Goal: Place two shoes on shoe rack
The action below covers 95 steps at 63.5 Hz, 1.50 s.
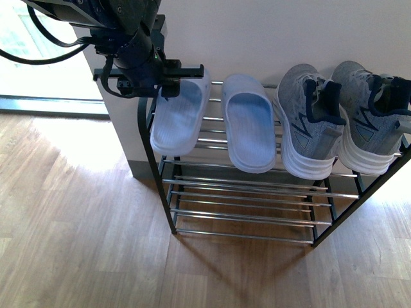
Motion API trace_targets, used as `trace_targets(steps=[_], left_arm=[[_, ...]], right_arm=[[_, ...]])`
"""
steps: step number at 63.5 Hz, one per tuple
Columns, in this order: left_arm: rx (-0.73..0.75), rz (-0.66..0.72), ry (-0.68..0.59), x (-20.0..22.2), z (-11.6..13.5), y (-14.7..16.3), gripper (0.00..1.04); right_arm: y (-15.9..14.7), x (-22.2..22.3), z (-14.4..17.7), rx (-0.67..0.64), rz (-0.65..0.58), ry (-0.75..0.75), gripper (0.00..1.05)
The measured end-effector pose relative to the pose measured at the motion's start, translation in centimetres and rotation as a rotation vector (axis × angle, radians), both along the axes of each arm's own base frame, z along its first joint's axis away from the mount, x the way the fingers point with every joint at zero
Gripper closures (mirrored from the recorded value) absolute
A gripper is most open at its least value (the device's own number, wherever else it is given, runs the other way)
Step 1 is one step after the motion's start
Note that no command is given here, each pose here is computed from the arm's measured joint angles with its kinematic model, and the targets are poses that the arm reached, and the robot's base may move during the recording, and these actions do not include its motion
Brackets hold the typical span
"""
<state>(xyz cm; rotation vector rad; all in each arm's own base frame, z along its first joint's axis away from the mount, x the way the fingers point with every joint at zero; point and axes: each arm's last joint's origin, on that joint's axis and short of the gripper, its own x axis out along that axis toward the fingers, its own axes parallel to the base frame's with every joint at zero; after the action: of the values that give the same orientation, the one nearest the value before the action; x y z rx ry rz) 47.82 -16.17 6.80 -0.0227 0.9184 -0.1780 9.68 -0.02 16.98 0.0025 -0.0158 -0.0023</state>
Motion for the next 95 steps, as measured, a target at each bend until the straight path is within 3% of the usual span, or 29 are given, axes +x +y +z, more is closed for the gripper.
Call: trace_targets(steps=[10, 18, 21, 38, 57, 72, 85, 92, 95], left_arm=[[-0.013, -0.01, -0.041, -0.5, 1.6, -0.3, 0.34], [-0.027, 0.0, -0.111, -1.5, 4.2, -0.2, 0.11], [-0.027, 0.006, -0.137, -2.0, 5.0, -0.1, 0.08], [0.032, 0.145, -0.324, -7.9, 10.0, 1.8, 0.09], [0.113, 0.36, -0.452, -19.6, 14.7, 7.8, 0.09], [0.161, 0.528, -0.481, -28.1, 16.1, 11.9, 0.09], [0.066, 0.686, -0.541, -32.7, 16.8, 14.8, 0.09], [0.028, 0.691, -0.567, -33.1, 17.0, 15.0, 0.1], [-0.086, 0.495, -0.701, -33.1, 16.3, 15.5, 0.21]], right_arm=[[0.0, 0.0, 0.0, 0.0, 0.0, 0.0, 0.09], [0.0, 0.0, 0.0, 0.0, 0.0, 0.0, 0.09], [0.0, 0.0, 0.0, 0.0, 0.0, 0.0, 0.09], [0.0, 0.0, 0.0, 0.0, 0.0, 0.0, 0.09], [0.0, 0.0, 0.0, 0.0, 0.0, 0.0, 0.09], [0.0, 0.0, 0.0, 0.0, 0.0, 0.0, 0.09], [0.0, 0.0, 0.0, 0.0, 0.0, 0.0, 0.09], [0.0, 0.0, 0.0, 0.0, 0.0, 0.0, 0.09], [0.0, 0.0, 0.0, 0.0, 0.0, 0.0, 0.09]])
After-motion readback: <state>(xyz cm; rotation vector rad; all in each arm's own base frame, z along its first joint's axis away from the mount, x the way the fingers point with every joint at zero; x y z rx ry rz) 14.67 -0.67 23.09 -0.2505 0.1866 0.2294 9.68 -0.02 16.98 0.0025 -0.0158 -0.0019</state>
